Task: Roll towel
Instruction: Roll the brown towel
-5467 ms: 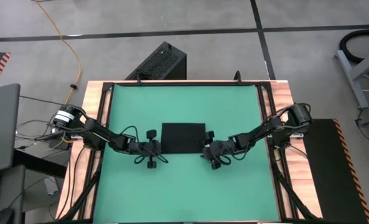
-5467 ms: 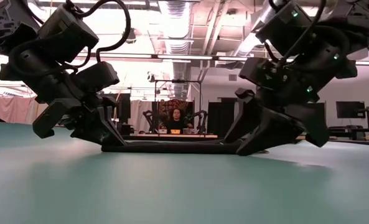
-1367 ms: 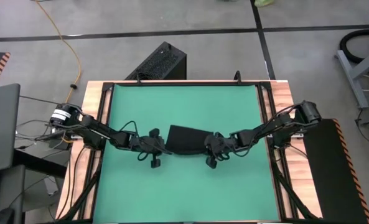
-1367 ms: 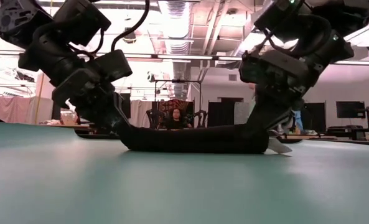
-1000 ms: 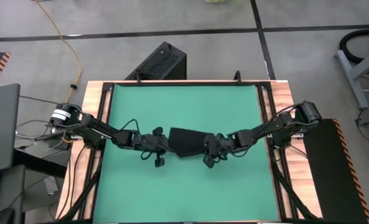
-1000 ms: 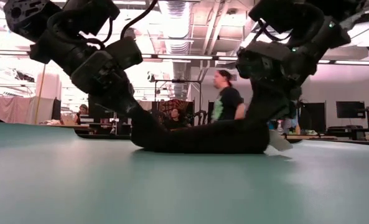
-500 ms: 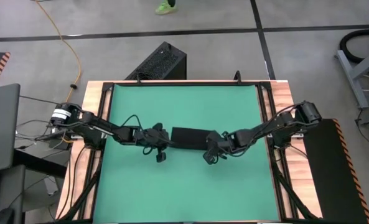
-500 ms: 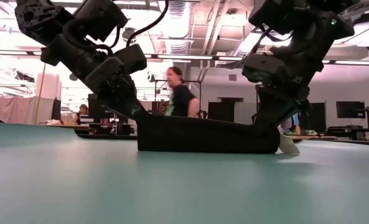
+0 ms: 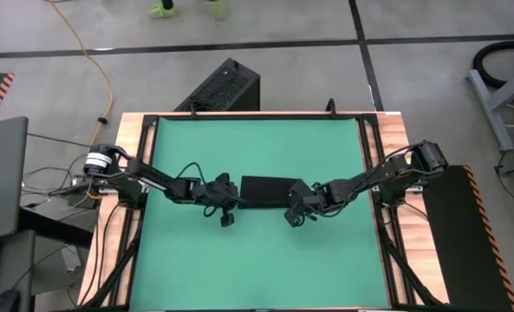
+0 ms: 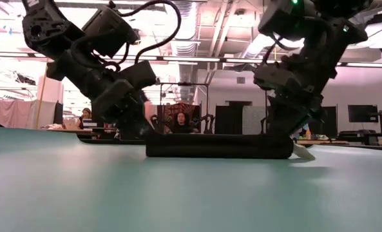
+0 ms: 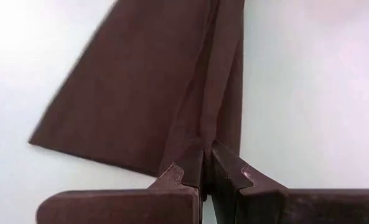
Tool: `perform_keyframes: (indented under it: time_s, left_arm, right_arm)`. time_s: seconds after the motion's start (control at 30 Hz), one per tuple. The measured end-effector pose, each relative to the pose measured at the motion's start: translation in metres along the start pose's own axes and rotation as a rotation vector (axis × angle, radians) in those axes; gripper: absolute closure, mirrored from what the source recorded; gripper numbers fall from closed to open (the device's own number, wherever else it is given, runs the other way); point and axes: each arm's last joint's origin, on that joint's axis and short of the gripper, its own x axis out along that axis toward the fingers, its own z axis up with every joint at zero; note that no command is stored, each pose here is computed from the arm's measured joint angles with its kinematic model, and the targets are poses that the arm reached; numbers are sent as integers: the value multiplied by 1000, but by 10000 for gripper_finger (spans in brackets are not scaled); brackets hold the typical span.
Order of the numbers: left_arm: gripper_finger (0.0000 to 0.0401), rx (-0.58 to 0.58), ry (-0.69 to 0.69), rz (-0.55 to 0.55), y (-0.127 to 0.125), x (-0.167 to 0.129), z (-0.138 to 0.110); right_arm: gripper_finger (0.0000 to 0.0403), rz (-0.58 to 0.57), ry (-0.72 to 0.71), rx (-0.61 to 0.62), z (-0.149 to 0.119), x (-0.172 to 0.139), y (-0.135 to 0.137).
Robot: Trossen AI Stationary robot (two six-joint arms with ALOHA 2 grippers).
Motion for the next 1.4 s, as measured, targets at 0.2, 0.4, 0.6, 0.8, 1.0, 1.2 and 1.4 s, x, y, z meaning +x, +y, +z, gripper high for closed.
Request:
perform_keyframes:
  time_s: [0.2,0.4,0.6,0.8,1.0,1.2,1.4]
  left_arm:
    - [401,3,-23,27,3,2,2]
    - [401,2,-33,13,7,2,4]
    - [401,36,-75,0,11,3,8]
    - [401,35,-65,5,16,11,3]
    - [401,63,-38,-16,14,35,-2]
    - [401,85,-15,-12,14,44,-4]
    - [401,69,40,-12,18,46,-7]
  right_arm:
    - [380,-19,9,15,-4,3,-5]
    - [380,-26,5,12,-4,3,-5]
    - [380,-30,8,6,-5,3,-6]
    - [380,-29,11,2,-6,3,-5]
    - [380,-24,26,-20,-7,3,-6]
    - [371,-31,20,-83,-11,2,-4]
    - [341,-85,-38,-154,-12,-6,1]
